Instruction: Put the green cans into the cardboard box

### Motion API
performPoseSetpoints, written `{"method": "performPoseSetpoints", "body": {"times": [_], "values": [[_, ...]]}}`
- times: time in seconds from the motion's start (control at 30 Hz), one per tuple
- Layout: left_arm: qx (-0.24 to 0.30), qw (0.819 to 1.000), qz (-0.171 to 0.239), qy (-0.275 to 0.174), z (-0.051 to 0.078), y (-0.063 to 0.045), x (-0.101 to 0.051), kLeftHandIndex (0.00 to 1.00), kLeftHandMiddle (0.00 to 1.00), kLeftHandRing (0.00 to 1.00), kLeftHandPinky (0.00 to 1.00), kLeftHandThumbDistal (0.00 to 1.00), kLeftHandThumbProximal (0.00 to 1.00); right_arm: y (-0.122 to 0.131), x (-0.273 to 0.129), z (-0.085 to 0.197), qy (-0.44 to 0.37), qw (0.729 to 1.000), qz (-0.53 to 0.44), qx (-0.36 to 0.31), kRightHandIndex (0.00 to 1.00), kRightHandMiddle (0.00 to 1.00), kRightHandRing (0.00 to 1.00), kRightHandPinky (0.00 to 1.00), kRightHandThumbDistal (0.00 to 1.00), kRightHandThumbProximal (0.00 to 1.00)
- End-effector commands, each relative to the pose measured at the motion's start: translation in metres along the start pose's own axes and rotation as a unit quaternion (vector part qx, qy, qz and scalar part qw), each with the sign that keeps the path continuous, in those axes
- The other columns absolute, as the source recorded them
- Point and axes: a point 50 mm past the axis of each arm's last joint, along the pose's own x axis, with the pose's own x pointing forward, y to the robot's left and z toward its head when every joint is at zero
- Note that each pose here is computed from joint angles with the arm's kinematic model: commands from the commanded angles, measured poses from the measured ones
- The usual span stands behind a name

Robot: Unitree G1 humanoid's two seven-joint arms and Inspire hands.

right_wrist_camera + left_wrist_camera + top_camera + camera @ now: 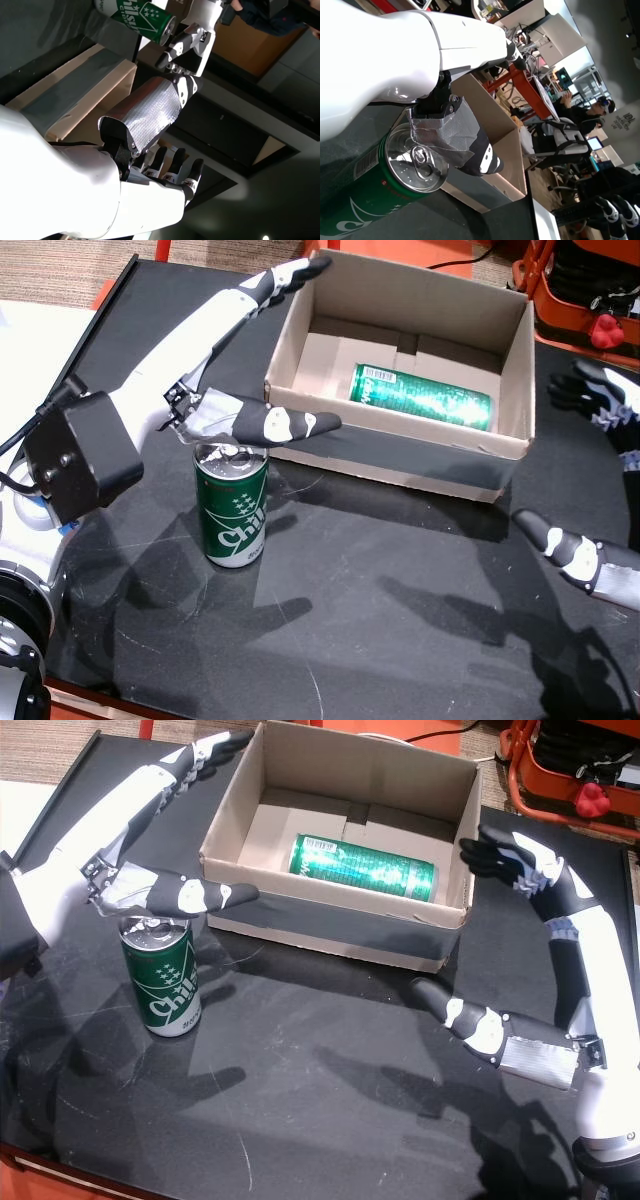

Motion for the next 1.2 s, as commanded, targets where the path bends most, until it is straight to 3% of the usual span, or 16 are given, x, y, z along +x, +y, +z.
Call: {"method": "performPoseSetpoints", "body": {"times": [0.0, 0.17, 0.27, 0.67, 0.87, 1.17], "values": [[-0.005, 1.0, 0.006, 0.001, -0.002, -0.001, -0.002, 0.97, 1.0, 1.0, 0.97, 0.88, 0.04, -0.002, 0.001, 0.0, -0.004, 1.0, -0.006, -0.003, 0.72, 0.73, 0.77, 0.82, 0.98, 0.37], [-0.011, 1.0, 0.001, 0.009, -0.006, -0.003, -0.007, 1.0, 1.0, 1.0, 0.98, 0.88, 0.05, -0.002, 0.001, -0.002, 0.002, 1.0, -0.008, 0.004, 0.73, 0.73, 0.78, 0.82, 0.99, 0.35], [-0.024, 1.0, -0.002, 0.016, -0.009, -0.005, -0.011, 1.0, 1.0, 1.0, 0.98, 0.84, 0.04, -0.003, 0.001, -0.003, 0.002, 1.0, -0.006, 0.002, 0.73, 0.73, 0.78, 0.83, 0.94, 0.35], [-0.098, 0.995, 0.016, -0.002, -0.023, -0.017, -0.048, 1.0, 1.0, 1.0, 0.96, 0.85, 0.06, -0.005, 0.003, -0.007, 0.008, 1.0, -0.004, 0.006, 0.75, 0.74, 0.78, 0.84, 0.92, 0.36], [-0.132, 0.991, 0.022, -0.01, -0.025, -0.013, -0.061, 1.0, 1.0, 1.0, 0.98, 0.8, 0.07, -0.004, 0.003, -0.009, 0.011, 1.0, -0.004, 0.017, 0.76, 0.74, 0.78, 0.83, 0.9, 0.34], [-0.145, 0.989, 0.025, 0.001, -0.03, -0.012, -0.067, 1.0, 1.0, 1.0, 0.99, 0.8, 0.06, -0.005, 0.004, -0.01, 0.013, 1.0, -0.002, 0.012, 0.74, 0.73, 0.78, 0.83, 0.91, 0.35]]}}
